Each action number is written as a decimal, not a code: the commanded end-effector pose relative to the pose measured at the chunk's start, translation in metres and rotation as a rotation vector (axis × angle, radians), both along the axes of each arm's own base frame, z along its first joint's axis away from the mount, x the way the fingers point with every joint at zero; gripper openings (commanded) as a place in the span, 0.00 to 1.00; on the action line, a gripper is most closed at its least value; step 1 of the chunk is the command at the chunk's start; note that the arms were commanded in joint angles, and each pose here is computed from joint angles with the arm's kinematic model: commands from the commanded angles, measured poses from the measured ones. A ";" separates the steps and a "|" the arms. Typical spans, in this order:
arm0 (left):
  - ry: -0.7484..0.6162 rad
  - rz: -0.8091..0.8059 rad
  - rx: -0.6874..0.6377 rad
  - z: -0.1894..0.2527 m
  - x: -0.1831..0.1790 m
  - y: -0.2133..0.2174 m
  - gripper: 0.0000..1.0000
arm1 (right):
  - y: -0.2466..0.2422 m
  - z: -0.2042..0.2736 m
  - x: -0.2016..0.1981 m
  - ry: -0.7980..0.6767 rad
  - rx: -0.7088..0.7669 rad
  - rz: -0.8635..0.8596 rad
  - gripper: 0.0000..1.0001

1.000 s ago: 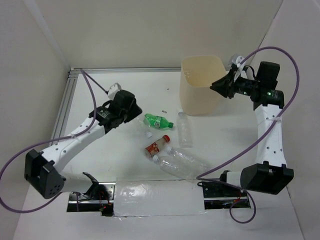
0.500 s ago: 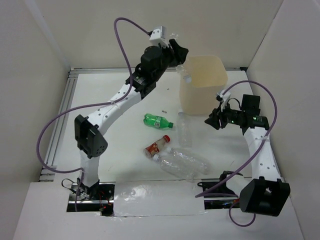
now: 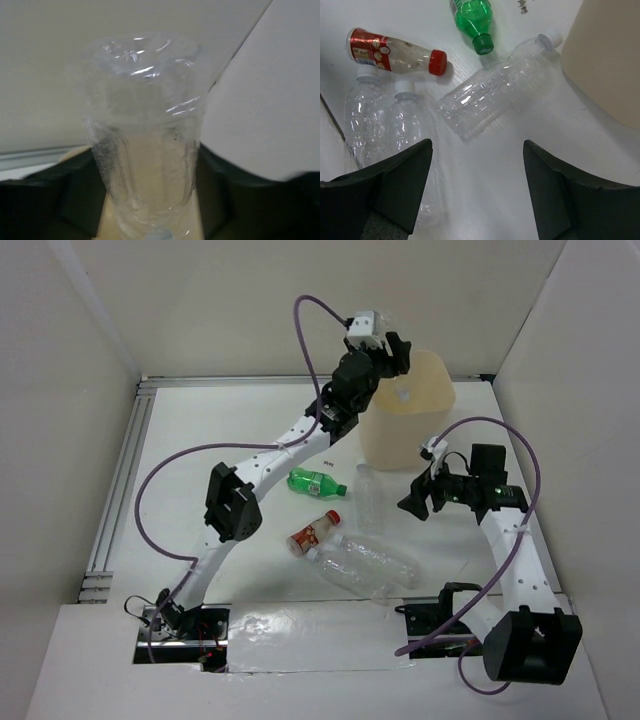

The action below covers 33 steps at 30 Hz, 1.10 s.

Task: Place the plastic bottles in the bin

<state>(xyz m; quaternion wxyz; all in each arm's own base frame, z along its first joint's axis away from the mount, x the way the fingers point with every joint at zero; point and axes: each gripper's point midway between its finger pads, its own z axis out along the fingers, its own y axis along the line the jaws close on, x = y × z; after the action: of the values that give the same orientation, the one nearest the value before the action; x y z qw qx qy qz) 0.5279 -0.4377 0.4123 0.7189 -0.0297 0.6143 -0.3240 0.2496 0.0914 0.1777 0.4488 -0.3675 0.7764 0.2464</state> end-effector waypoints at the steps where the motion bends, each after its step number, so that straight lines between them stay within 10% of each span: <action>1: -0.057 0.058 0.008 0.013 0.002 0.004 0.81 | 0.009 -0.010 0.009 0.027 0.007 0.002 0.80; 5: -0.092 0.044 0.013 0.034 -0.008 0.010 1.00 | 0.035 -0.027 0.018 0.141 -0.017 -0.024 0.80; 16: -0.221 0.159 0.109 0.105 -0.098 0.096 1.00 | 0.066 -0.064 0.056 0.231 -0.039 -0.360 1.00; 27: 0.148 0.023 0.571 -0.113 -0.243 0.179 1.00 | 0.079 -0.146 0.059 0.349 -0.170 -0.447 0.96; 33: 0.287 -0.130 0.676 -0.194 -0.284 0.189 1.00 | 0.080 -0.151 0.057 0.331 -0.211 -0.398 0.69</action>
<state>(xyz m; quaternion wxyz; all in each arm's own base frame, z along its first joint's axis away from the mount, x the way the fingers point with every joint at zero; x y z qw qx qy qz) 0.2610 -0.2484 0.2444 0.6114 0.1863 0.7594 -0.1218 0.2999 0.1681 0.0217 0.2911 -0.1970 0.9270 0.1307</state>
